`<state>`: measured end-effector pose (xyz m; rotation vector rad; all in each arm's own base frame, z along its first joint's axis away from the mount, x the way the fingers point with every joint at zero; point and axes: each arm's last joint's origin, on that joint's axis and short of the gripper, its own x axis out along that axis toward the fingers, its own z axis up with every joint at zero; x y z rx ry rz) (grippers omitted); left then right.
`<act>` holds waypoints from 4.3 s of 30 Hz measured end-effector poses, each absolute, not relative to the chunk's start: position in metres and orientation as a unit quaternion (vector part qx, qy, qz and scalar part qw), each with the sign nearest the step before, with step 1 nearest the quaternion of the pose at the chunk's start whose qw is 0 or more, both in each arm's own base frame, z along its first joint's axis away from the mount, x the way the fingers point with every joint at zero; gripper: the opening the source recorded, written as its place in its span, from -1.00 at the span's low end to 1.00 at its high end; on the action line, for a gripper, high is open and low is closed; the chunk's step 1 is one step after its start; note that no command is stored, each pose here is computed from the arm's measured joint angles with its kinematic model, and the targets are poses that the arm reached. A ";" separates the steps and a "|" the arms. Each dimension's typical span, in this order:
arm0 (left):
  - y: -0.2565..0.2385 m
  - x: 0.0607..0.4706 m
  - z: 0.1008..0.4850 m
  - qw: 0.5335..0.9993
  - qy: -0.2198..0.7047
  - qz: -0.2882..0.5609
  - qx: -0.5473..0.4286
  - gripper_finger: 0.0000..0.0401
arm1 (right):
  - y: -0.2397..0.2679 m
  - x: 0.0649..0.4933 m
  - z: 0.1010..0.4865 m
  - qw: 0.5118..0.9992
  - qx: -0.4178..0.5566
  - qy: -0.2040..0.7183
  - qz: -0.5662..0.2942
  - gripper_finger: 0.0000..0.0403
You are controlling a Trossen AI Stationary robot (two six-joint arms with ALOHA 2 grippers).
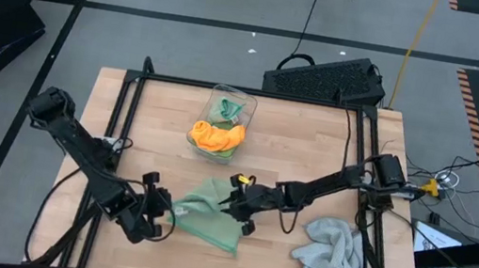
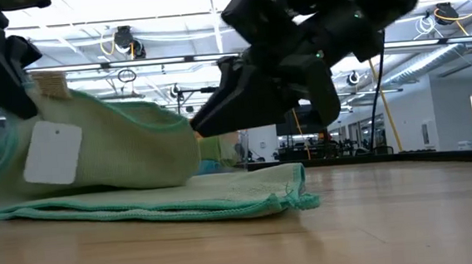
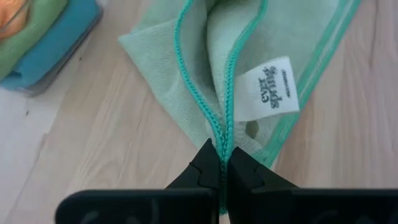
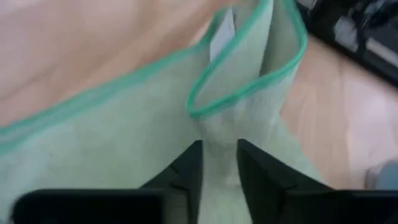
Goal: Fold microfiber towels
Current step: Fold the light green towel
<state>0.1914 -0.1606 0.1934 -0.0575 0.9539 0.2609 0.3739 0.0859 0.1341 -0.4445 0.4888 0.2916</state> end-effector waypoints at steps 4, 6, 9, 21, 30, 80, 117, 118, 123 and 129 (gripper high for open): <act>-0.160 0.194 0.194 0.881 0.455 0.124 -0.036 -0.98 | 0.088 0.370 0.134 0.946 -0.222 0.203 0.124 -0.24; -0.160 0.195 0.194 0.882 0.454 0.121 -0.040 -0.97 | 0.088 0.371 0.134 0.948 -0.218 0.198 0.118 -0.13; -0.160 0.195 0.194 0.881 0.456 0.121 -0.040 -0.96 | 0.087 0.372 0.129 0.947 -0.222 0.202 0.117 -0.04; -0.160 0.195 0.194 0.880 0.457 0.120 -0.044 -0.98 | 0.109 0.368 0.121 0.939 -0.267 0.201 0.077 -0.02; -0.160 0.195 0.194 0.880 0.458 0.120 -0.043 -0.98 | 0.119 0.368 0.111 0.942 -0.269 0.193 0.050 -0.02; -0.145 0.181 0.215 0.874 0.468 0.124 0.044 -0.97 | 0.096 0.373 0.167 0.936 -0.319 0.147 0.011 -0.98; -0.103 0.182 0.322 0.923 0.336 0.047 0.184 -0.98 | 0.145 0.309 0.288 0.955 -0.225 0.163 -0.107 -1.00; -0.101 0.182 0.318 0.919 0.344 0.050 0.187 -0.98 | 0.139 0.310 0.281 0.955 -0.223 0.164 -0.111 -1.00; -0.090 0.186 0.303 0.906 0.373 0.067 0.187 -0.96 | 0.116 0.313 0.255 0.964 -0.201 0.151 -0.089 -1.00; -0.081 0.189 0.280 0.892 0.394 0.084 0.206 -0.96 | 0.086 0.310 0.226 0.969 -0.180 0.139 -0.096 -1.00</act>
